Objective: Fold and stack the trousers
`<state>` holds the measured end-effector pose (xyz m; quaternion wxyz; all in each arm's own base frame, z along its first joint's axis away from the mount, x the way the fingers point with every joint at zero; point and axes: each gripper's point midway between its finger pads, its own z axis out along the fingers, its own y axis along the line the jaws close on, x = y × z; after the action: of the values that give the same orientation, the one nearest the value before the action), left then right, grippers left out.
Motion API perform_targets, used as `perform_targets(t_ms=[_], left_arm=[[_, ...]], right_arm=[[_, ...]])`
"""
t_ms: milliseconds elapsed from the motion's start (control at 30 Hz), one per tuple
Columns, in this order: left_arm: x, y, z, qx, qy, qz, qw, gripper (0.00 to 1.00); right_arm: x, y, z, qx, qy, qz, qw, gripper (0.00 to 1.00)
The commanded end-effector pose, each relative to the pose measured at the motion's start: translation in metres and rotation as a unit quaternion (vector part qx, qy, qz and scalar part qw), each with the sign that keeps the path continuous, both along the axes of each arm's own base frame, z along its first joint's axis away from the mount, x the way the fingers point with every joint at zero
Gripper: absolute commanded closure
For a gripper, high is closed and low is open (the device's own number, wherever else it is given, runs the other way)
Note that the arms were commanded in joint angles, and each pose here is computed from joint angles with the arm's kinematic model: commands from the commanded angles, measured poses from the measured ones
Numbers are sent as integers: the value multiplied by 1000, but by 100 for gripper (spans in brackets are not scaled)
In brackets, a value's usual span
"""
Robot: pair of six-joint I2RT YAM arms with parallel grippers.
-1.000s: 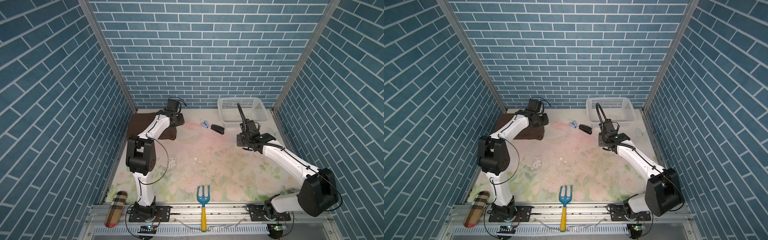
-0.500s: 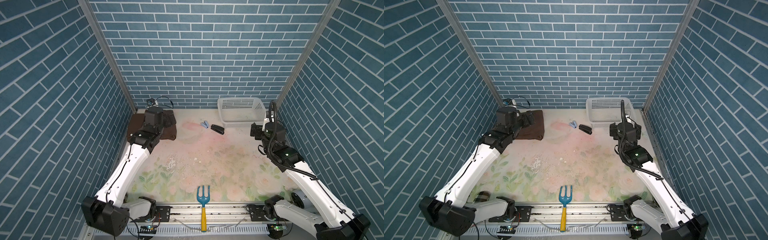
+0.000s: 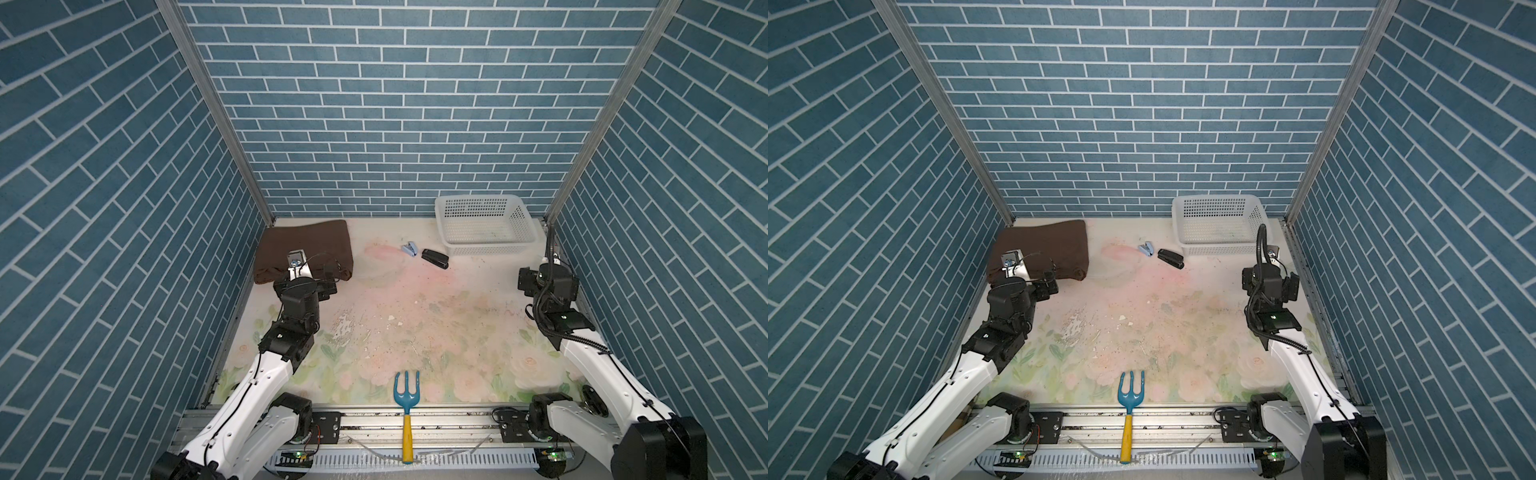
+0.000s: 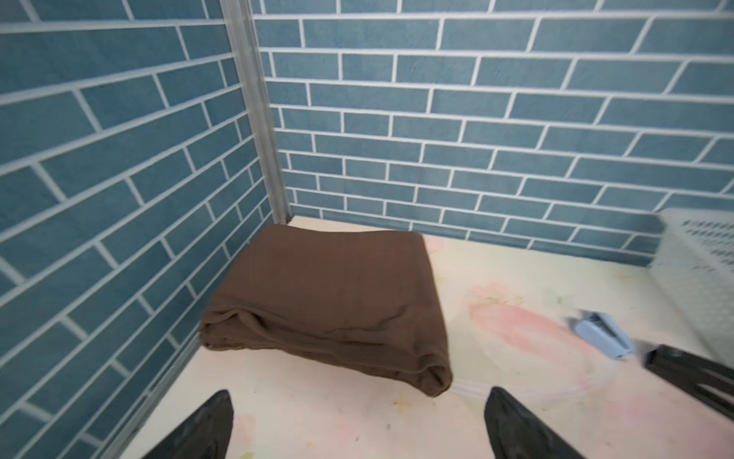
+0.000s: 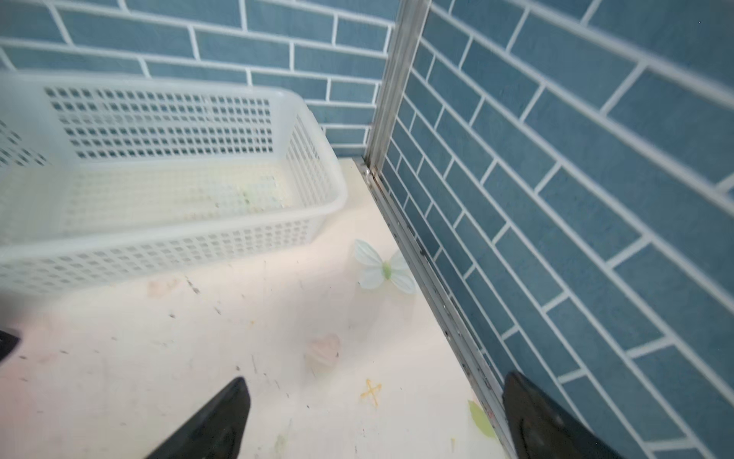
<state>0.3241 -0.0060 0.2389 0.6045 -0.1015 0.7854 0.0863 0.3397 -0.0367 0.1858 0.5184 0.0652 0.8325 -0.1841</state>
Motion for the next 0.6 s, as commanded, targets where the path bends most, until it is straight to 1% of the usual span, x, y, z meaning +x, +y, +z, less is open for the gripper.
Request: perform_targets(t_ms=[0,67,167,300,433,533,567], left_arm=[[-11,24,-33,70,65,56,994,1],[-14,33,-51,81,75,81,991,1],[-17,38,-76,87,86,98,988,1],[-11,38,-90,103,96,99,985,1],[-3,40,-101,132,105,107,980,1],[7,37,-112,135,108,98,980,1],[12,34,-114,137,117,89,980,1]], right_arm=[[1,-7,-16,35,-38,-10,999,1],[-4,-17,-32,51,-40,-30,997,1],[-8,-26,-51,63,-36,-51,996,1],[-7,-31,-68,75,-17,-66,995,1],[-1,-32,-78,94,-20,-74,993,1],[6,-34,-76,93,-33,-78,992,1],[7,-36,-76,92,-35,-82,992,1]])
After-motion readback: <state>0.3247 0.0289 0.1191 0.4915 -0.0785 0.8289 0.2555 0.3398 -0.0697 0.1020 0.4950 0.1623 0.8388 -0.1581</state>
